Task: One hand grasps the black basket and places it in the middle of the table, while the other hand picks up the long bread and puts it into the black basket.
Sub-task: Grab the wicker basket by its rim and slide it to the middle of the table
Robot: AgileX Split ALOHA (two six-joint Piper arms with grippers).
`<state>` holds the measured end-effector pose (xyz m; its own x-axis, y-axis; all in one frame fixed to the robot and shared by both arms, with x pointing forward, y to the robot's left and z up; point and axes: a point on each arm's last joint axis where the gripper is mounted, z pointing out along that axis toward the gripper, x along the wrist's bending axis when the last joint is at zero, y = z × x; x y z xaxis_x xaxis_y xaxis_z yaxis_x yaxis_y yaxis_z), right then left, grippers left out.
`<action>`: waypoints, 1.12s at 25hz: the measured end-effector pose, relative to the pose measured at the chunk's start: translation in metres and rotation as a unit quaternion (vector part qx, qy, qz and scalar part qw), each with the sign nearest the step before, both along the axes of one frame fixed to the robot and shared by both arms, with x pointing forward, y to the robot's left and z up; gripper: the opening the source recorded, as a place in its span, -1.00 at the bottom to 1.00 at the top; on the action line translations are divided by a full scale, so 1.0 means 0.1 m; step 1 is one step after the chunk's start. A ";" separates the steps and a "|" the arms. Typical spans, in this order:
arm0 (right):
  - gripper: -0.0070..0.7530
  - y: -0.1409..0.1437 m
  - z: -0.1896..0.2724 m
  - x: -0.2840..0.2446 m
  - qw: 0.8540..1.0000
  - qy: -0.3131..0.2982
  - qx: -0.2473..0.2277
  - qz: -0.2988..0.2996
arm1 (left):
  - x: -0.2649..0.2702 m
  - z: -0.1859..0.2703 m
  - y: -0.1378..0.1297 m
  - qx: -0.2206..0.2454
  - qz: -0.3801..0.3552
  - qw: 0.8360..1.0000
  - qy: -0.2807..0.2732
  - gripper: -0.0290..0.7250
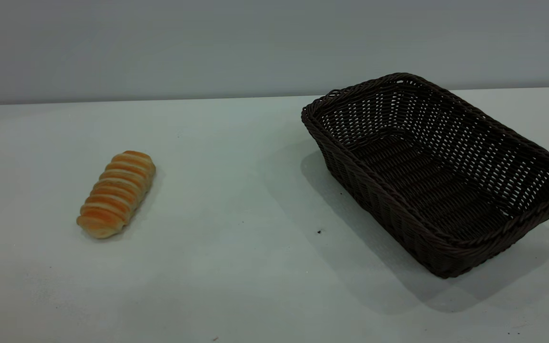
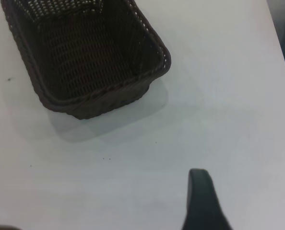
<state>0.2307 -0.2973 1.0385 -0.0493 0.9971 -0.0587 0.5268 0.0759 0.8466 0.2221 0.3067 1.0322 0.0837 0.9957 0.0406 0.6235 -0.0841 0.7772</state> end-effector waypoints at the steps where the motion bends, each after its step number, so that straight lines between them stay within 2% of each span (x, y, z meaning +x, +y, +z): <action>1: 0.29 0.00 0.00 0.00 1.000 0.000 0.000 0.000 | 0.00 0.00 0.00 0.001 0.001 1.000 0.000 0.42; 14: 0.29 0.01 0.00 0.02 1.000 0.006 0.003 0.007 | 0.02 0.04 0.04 0.019 0.011 1.000 -0.020 0.42; 17: 0.29 0.03 0.02 0.13 0.999 0.041 0.009 0.012 | 0.09 0.08 0.03 0.020 0.010 1.000 -0.016 0.42; 22: 0.29 0.08 0.16 0.50 0.992 0.114 0.030 0.033 | 0.37 0.22 0.00 0.025 0.008 0.999 0.034 0.42; 28: 0.29 0.22 0.20 1.12 0.969 0.207 0.116 0.062 | 0.71 0.32 -0.04 0.029 0.004 0.998 0.060 0.42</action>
